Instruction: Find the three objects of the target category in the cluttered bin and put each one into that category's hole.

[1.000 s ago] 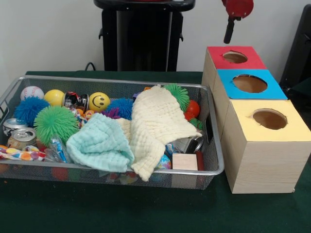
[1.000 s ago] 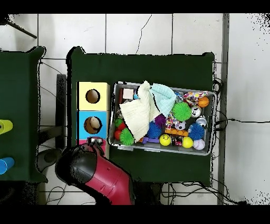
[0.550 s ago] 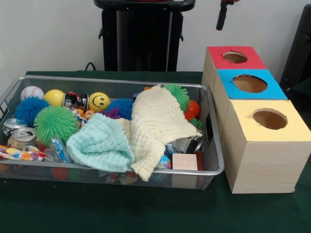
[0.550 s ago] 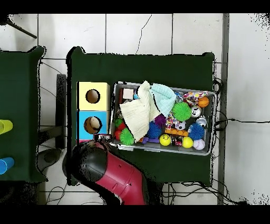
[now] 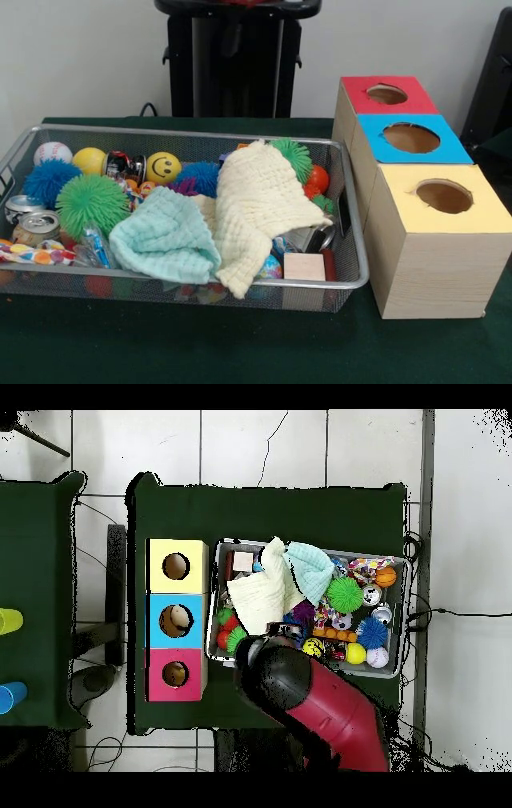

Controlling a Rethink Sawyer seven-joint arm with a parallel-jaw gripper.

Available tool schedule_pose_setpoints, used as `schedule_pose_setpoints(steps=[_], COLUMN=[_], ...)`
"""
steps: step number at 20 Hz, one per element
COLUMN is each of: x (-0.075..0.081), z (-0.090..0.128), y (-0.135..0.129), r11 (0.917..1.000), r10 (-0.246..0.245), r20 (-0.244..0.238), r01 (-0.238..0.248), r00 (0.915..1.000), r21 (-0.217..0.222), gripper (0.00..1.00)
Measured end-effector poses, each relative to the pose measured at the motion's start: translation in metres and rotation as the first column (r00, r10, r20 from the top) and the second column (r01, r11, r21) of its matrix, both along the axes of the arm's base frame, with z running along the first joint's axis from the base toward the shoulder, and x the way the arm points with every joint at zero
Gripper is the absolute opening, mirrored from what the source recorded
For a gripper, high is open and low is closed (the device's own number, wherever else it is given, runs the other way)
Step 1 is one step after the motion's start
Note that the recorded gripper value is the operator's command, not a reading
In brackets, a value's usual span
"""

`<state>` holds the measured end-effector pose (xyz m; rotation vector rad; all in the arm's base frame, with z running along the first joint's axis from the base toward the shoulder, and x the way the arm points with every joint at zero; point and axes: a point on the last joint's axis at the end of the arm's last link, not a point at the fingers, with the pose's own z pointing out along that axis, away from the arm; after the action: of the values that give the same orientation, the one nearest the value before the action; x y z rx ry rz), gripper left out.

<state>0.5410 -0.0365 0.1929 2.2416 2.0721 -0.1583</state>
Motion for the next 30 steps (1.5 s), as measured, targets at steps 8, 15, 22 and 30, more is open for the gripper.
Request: schedule_pose_setpoints(steps=[8, 15, 22, 30], x=[0.005, 0.009, 0.025, 0.044], z=[-0.037, -0.069, -0.093, -0.127], y=[-0.063, -0.069, -0.085, -0.106], r11=[0.9935, 0.9877, 0.9763, 0.955], r10=[0.073, 0.149, 0.217, 0.297], r20=[0.051, 0.022, 0.035, 0.045], r01=[-0.068, -0.147, -0.216, -0.297], r00=[0.996, 0.9886, 0.9756, 0.954], r21=[-0.09, -0.052, -0.01, -0.004], gripper=[0.0, 0.0, 0.0, 0.0])
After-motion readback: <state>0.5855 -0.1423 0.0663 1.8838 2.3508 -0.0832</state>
